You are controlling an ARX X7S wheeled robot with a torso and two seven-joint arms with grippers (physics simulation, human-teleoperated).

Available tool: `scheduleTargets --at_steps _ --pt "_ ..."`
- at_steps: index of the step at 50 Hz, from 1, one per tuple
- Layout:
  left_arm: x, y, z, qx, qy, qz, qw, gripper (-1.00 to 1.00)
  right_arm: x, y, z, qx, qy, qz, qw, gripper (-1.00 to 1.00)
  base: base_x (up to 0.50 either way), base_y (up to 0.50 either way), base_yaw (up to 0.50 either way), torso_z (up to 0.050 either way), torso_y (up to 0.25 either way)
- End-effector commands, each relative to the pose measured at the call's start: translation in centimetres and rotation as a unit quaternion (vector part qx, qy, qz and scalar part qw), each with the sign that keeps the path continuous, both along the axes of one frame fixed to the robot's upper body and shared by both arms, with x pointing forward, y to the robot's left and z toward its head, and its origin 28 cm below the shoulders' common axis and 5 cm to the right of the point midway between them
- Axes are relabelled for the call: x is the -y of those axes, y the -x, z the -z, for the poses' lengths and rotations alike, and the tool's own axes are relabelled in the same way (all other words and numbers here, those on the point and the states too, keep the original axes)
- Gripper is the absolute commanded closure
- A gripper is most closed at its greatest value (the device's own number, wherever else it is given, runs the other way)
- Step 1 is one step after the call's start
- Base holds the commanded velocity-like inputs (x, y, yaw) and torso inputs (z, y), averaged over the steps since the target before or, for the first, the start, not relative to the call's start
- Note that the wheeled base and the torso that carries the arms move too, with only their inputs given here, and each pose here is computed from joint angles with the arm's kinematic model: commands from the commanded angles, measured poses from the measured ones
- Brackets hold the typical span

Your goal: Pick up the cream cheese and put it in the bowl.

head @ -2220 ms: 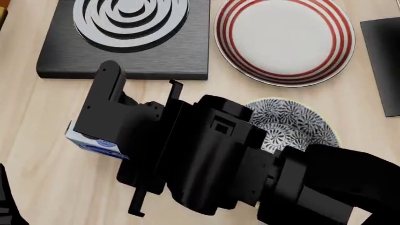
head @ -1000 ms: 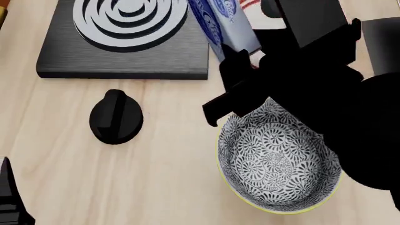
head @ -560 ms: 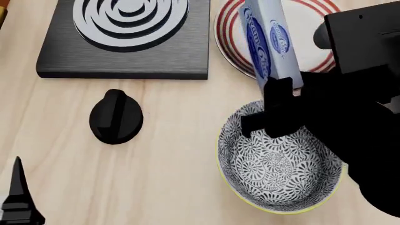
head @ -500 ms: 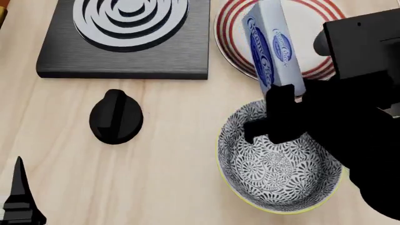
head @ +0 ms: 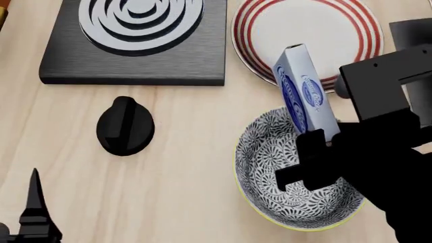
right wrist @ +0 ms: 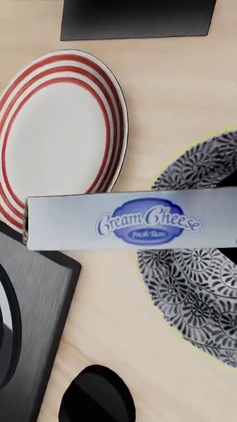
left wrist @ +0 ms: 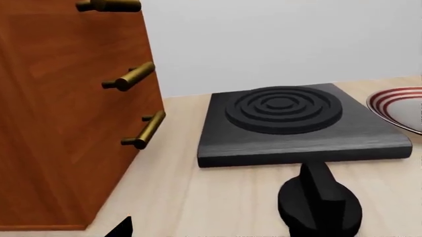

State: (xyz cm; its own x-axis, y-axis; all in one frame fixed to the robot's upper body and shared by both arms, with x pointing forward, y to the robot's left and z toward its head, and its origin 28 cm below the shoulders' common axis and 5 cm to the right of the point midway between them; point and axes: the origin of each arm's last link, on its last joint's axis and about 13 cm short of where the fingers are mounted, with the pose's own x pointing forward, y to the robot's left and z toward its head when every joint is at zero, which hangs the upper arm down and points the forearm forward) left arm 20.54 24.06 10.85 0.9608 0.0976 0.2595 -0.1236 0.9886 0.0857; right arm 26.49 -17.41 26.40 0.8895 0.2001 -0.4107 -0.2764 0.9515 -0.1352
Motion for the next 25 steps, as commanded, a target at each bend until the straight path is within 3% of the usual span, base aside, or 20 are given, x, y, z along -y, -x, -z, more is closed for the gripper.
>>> scheduleTargets --at_steps 1,25 --pt "0.2 -0.2 0.1 -0.004 -0.002 0.002 1.000 -1.00 0.4 0.4 0.0 0.008 0.009 0.001 1.000 1.00 0.00 0.00 0.00 0.000 0.000" --pt "0.3 0.0 -0.2 -0.002 -0.004 0.004 1.000 -1.00 0.2 1.5 0.0 0.005 0.013 -0.013 1.000 1.00 0.00 0.00 0.00 0.000 0.000"
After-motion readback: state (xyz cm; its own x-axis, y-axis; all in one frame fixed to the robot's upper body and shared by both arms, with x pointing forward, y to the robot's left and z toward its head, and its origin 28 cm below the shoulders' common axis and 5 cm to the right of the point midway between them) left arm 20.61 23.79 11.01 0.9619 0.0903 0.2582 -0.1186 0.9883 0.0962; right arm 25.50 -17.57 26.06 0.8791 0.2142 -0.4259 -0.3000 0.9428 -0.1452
